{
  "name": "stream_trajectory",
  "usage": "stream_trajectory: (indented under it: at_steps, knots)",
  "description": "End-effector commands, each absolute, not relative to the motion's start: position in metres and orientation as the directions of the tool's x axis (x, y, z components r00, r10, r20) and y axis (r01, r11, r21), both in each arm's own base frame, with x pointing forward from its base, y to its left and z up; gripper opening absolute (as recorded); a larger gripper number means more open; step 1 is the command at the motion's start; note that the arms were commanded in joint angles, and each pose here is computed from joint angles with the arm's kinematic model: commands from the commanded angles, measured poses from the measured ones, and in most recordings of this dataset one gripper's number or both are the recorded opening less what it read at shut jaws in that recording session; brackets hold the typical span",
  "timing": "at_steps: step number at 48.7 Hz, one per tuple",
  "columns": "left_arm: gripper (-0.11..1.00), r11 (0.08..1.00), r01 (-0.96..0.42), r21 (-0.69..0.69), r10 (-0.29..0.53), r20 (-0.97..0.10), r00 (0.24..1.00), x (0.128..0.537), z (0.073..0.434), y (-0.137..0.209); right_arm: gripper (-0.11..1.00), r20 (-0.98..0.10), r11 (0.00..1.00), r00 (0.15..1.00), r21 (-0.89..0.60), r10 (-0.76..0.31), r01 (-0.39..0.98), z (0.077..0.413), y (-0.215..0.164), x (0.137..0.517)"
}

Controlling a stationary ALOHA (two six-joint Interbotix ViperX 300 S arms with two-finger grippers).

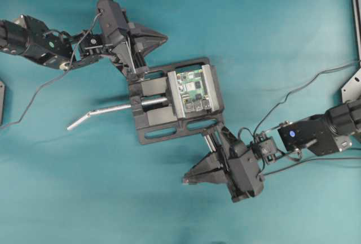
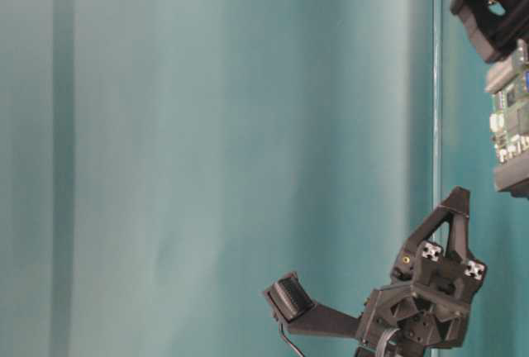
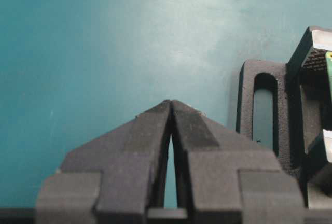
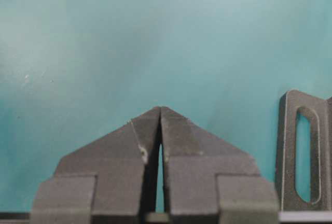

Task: Insert the USB into the fixed PCB.
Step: 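Move both grippers away from the vise, right gripper toward the USB cable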

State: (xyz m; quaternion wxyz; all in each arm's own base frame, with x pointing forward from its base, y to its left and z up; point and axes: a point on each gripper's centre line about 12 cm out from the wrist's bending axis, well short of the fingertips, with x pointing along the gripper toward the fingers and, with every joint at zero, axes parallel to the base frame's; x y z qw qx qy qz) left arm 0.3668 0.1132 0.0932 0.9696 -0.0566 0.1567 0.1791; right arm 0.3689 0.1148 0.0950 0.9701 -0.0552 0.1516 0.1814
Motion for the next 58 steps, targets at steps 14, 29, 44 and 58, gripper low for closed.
stream_trajectory:
  at_steps: [14,29,44,58]
  knots:
    - [0.01,0.947,-0.318,-0.045,0.291,-0.303,0.908,0.357,0.163,0.103,-0.01,-0.269,0.936,0.904,-0.027,0.331,-0.351,0.107,0.119,0.375]
    - [0.01,0.955,-0.291,-0.06,0.259,-0.315,0.913,0.333,0.172,0.085,-0.01,-0.179,0.965,0.948,0.045,0.263,-0.259,0.114,0.123,0.365]
    - [0.01,0.945,-0.305,-0.115,0.26,-0.3,0.918,0.31,0.181,0.08,-0.01,-0.191,0.989,0.977,0.136,0.089,-0.063,0.11,0.13,0.352]
    - [0.01,0.945,-0.303,-0.124,0.249,-0.328,0.911,0.288,0.186,0.072,0.03,-0.204,0.985,0.977,0.167,0.068,-0.034,0.109,0.144,0.345]
